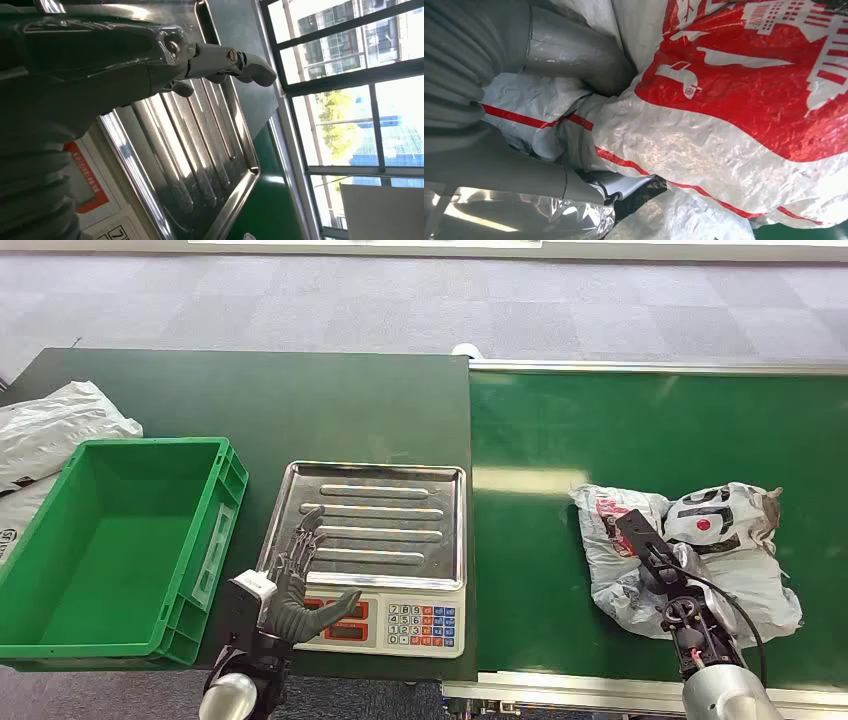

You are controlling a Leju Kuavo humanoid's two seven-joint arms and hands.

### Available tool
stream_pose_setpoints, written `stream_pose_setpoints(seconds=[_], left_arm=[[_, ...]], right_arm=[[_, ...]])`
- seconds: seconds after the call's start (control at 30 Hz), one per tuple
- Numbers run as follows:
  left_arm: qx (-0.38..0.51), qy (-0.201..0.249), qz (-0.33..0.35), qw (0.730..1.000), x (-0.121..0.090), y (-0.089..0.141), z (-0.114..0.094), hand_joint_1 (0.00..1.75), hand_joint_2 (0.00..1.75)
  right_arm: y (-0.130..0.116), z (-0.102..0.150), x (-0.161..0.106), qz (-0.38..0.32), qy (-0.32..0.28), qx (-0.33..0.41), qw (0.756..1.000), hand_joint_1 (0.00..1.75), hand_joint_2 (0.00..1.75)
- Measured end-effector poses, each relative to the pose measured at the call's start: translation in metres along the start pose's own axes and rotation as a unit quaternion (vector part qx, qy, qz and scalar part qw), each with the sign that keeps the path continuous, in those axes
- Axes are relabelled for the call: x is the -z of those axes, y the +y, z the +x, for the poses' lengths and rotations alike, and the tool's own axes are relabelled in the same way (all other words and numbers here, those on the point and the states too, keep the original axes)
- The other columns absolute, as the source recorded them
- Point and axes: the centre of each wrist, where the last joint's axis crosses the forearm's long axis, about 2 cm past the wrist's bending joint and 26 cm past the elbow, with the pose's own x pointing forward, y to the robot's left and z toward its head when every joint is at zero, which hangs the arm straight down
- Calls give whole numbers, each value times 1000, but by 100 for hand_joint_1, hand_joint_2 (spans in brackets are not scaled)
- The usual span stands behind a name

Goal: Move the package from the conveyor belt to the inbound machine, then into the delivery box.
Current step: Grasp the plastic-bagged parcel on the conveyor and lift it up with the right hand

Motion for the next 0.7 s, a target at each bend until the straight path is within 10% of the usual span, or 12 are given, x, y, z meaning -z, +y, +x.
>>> stream_pose_setpoints(seconds=[0.4, 0.7], left_arm=[[-37, -92, 107, 989, -5, 11, 14, 0, 175], [-35, -99, 113, 988, -5, 11, 15, 0, 175]], right_arm=[[-3, 37, -7, -80, -234, 225, 942, 175, 175], [-12, 49, -17, -107, -282, 291, 908, 175, 175]])
